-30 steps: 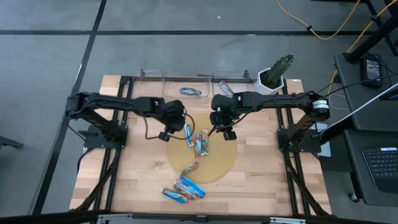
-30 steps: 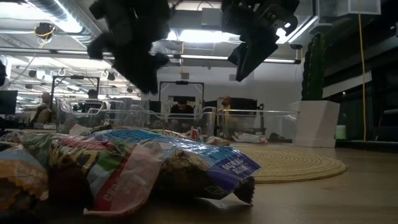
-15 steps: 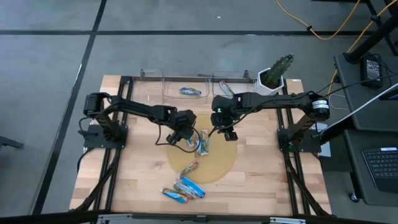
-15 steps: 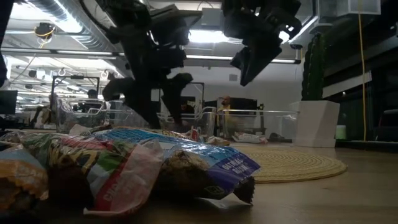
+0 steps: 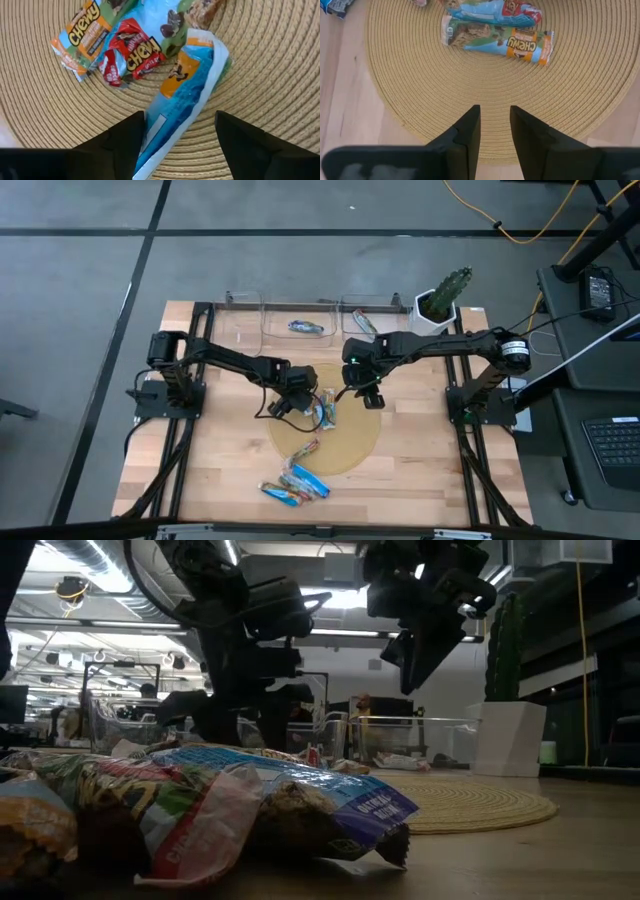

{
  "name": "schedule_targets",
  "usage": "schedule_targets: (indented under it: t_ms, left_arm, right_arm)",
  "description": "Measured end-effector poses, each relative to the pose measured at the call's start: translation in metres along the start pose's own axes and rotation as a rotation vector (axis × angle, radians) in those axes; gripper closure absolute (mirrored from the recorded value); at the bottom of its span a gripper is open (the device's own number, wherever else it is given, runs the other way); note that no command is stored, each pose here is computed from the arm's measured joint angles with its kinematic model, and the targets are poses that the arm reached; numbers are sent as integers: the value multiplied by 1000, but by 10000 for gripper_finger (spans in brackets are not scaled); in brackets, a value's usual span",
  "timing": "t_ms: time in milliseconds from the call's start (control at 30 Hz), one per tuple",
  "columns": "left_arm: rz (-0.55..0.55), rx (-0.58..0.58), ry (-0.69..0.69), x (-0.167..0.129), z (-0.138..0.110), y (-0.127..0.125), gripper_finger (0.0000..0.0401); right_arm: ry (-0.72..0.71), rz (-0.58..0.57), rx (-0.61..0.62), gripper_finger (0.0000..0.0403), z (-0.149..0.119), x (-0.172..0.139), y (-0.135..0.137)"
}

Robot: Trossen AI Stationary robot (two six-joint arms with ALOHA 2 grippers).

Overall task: Pick and place Granola Bars by type
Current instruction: Put the yellow granola bar into the left transparent bin

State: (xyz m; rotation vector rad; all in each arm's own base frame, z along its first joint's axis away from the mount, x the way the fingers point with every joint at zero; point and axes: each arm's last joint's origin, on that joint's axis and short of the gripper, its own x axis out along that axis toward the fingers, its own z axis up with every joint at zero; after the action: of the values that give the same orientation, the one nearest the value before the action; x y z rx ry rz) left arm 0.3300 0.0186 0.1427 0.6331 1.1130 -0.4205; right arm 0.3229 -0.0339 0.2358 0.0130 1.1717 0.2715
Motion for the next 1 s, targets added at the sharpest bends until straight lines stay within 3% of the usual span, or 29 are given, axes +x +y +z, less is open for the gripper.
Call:
schedule_targets:
  t_ms: [167,600,800,1000]
  left_arm:
    - [6,-17,2,0,0,0,206]
    - [53,-54,35,-2,0,2,354]
    - [214,-81,79,-24,5,14,368]
    - [341,-158,-30,-68,16,35,369]
  right_arm:
    - [0,0,13,295,0,0,0]
    - [0,1,15,295,0,0,0]
    - [0,1,15,295,0,0,0]
    - [0,1,18,295,0,0,0]
